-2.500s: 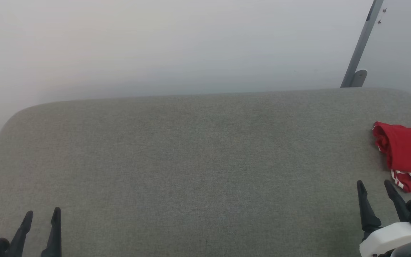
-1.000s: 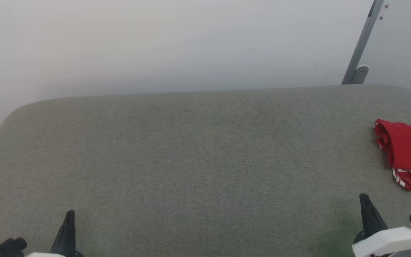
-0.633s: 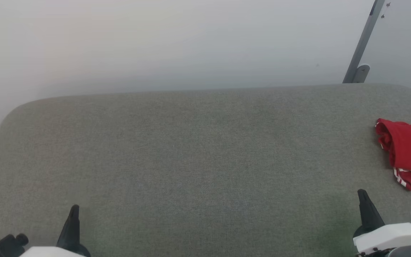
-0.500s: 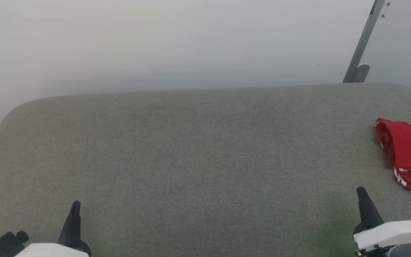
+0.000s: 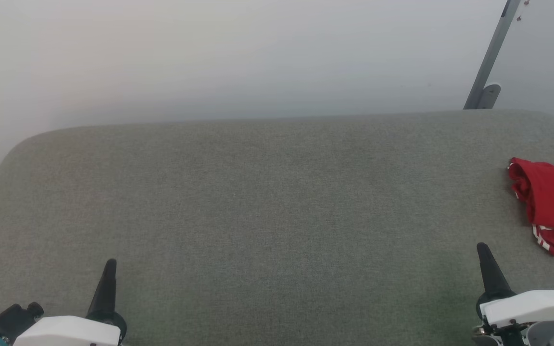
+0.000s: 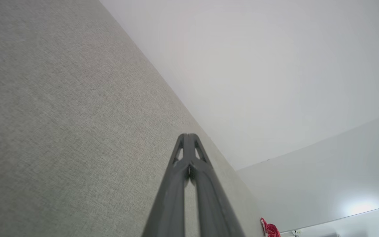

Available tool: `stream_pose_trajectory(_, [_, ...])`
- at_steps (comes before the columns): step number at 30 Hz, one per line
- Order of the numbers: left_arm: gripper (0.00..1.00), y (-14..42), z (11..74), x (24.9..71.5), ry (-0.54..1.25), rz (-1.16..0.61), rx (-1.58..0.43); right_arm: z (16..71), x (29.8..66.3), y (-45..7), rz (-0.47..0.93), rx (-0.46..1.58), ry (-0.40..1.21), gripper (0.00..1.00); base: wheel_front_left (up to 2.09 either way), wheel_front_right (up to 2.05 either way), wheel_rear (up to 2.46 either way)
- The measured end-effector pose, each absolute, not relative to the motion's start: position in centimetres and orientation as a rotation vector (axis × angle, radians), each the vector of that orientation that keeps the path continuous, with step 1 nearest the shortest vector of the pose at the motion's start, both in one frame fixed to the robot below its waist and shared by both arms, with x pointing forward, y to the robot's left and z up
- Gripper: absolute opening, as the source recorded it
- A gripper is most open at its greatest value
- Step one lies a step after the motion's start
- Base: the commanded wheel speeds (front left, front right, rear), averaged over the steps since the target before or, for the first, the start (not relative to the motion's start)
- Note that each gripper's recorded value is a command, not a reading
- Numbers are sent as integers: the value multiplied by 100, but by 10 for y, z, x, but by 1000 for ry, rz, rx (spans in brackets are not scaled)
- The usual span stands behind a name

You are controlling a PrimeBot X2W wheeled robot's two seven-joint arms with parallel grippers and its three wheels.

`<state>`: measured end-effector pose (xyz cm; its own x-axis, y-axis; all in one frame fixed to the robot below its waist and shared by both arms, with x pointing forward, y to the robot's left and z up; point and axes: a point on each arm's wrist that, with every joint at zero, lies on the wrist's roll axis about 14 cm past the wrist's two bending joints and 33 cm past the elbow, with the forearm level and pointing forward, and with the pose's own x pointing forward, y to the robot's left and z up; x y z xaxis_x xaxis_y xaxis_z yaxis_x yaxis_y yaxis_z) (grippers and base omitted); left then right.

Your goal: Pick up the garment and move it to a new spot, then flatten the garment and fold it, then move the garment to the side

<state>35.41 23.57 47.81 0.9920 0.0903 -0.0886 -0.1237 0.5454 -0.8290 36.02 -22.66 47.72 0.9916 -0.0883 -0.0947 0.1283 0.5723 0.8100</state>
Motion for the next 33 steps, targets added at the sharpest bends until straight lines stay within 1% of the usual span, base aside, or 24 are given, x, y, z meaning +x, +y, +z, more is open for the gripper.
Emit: stream_pose_trajectory(33, [0,215,489,372,29,78,-1306,491,375,-213,-76,1292,24,0,0,0,0])
